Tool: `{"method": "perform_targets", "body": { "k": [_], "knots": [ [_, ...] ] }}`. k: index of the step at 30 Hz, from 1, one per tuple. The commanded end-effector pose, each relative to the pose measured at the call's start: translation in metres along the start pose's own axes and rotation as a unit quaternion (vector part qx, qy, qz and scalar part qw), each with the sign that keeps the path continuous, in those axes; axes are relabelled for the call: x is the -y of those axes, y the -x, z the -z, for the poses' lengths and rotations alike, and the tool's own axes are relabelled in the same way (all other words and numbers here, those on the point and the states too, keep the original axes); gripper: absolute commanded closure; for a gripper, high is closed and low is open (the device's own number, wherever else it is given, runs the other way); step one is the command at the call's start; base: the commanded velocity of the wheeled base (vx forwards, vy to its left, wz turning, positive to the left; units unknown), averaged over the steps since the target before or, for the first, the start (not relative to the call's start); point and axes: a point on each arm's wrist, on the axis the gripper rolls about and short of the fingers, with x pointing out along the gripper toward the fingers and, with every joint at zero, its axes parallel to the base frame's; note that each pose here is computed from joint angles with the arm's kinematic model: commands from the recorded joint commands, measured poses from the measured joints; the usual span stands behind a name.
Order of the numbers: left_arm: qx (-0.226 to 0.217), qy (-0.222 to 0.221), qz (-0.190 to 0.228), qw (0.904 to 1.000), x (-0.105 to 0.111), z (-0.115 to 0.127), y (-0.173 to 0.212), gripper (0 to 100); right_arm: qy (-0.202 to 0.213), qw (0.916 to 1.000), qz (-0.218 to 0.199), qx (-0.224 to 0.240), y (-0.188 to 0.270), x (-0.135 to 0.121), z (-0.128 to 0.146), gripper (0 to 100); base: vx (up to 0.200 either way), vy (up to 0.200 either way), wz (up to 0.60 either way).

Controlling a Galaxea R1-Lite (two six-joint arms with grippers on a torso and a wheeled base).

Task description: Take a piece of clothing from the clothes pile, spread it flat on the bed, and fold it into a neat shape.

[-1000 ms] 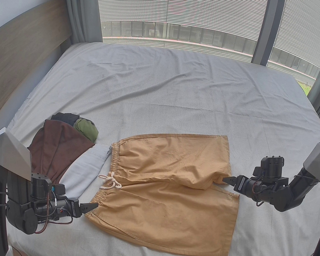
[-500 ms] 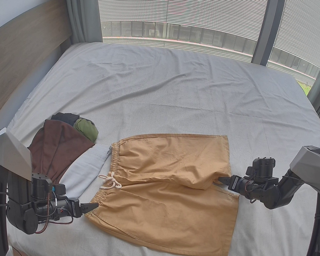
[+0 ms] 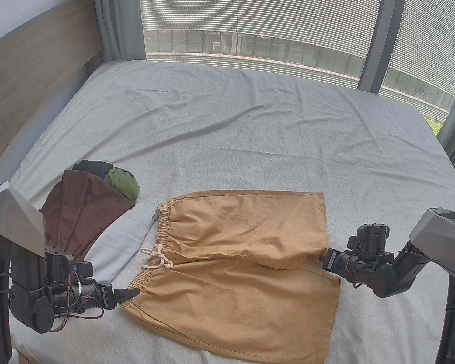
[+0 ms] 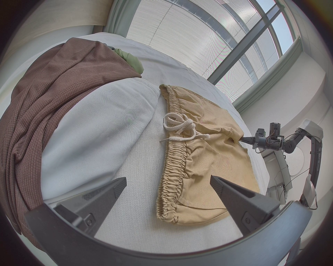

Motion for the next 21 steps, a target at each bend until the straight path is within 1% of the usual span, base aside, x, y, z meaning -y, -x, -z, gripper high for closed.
{"method": "perform_targets", "body": {
  "k": [1,10,21],
  "knots": [
    [-0.001,0.001,0.0,1.0,0.0,0.001,-0.001,0,0.003,1.0,-0.001,0.0,0.001,-0.001,0.0,100,0.0,0.0,0.0],
    [0.0,0.0,-0.001,1.0,-0.001,0.0,-0.001,0,0.004,1.0,0.002,0.007,0.014,-0.001,-0.008,100,0.0,0.0,0.0],
    [0.004,0.003,-0.005,1.0,-0.005,-0.001,-0.001,0,0.009,0.9998,0.017,-0.002,0.015,0.012,-0.003,100,0.0,0.0,0.0]
  ]
}}
